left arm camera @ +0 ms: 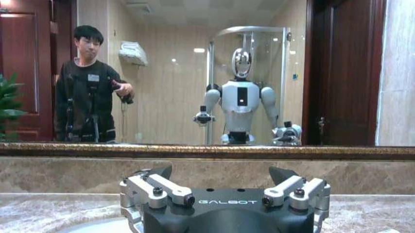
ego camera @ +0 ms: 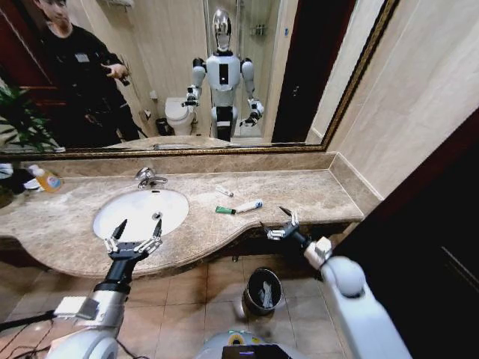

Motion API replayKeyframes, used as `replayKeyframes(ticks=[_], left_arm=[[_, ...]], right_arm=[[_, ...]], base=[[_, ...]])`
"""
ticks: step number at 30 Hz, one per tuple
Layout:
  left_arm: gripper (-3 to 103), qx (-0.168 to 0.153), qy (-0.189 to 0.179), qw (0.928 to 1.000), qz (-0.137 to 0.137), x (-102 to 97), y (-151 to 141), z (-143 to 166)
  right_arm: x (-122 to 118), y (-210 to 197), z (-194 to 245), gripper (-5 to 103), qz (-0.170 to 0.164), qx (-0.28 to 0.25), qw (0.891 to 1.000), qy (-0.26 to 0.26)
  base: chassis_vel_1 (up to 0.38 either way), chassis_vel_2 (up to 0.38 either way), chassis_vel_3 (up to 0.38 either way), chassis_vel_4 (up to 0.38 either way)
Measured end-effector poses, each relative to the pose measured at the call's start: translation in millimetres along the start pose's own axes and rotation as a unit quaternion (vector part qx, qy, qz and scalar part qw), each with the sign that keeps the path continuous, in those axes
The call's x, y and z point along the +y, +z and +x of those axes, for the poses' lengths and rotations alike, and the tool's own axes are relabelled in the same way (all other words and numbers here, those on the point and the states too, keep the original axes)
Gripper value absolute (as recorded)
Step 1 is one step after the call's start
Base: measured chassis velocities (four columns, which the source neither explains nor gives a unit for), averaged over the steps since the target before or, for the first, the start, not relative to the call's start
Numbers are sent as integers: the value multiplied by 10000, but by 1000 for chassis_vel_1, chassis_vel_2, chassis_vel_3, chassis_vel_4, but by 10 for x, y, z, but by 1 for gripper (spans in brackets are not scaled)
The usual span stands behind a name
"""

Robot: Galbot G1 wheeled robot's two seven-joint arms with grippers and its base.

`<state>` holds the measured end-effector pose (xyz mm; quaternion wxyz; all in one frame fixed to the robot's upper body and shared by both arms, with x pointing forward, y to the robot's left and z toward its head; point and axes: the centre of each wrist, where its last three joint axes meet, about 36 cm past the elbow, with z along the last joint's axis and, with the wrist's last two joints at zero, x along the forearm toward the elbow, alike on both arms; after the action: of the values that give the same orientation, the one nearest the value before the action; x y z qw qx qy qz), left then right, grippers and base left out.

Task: Pick up the trash from the sink and place it in the trash bin.

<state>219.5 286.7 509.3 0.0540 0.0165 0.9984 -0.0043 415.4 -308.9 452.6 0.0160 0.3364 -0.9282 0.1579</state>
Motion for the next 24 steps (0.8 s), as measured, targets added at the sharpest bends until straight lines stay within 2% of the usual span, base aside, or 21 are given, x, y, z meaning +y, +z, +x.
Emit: replayKeyframes(ticks=[2, 4, 5, 8, 9, 12, 16, 19, 24], left_arm=[[100, 0, 0, 10000, 0, 0, 0, 0], [100, 0, 0, 10000, 1, 0, 0, 0], [100, 0, 0, 10000, 1, 0, 0, 0], [100, 0, 0, 10000, 0, 0, 0, 0], [100, 0, 0, 10000, 0, 0, 0, 0], [100, 0, 0, 10000, 0, 0, 0, 0], [100, 0, 0, 10000, 0, 0, 0, 0], [100, 0, 0, 10000, 0, 0, 0, 0], [100, 0, -1, 10000, 0, 0, 0, 0]], right_arm=[[-78, 13, -19, 100, 14, 109, 9999, -34], [-259, 61, -54, 100, 78, 306, 9995, -68], [-259, 61, -54, 100, 78, 306, 9995, -68], [-523, 140, -132, 100, 176, 580, 9980, -189], [-523, 140, -132, 100, 176, 580, 9980, -189], [-766, 114, -256, 100, 361, 845, 9949, -425], [-894, 3, -389, 100, 396, 936, 9929, -616], [-1004, -159, -565, 100, 287, 925, 9918, -830], [-1043, -274, -791, 100, 293, 926, 9895, -1068]], base=[[0, 0, 0, 0], [0, 0, 0, 0], [0, 0, 0, 0], [0, 0, 0, 0], [0, 0, 0, 0], [0, 0, 0, 0], [0, 0, 0, 0], [0, 0, 0, 0], [0, 0, 0, 0]])
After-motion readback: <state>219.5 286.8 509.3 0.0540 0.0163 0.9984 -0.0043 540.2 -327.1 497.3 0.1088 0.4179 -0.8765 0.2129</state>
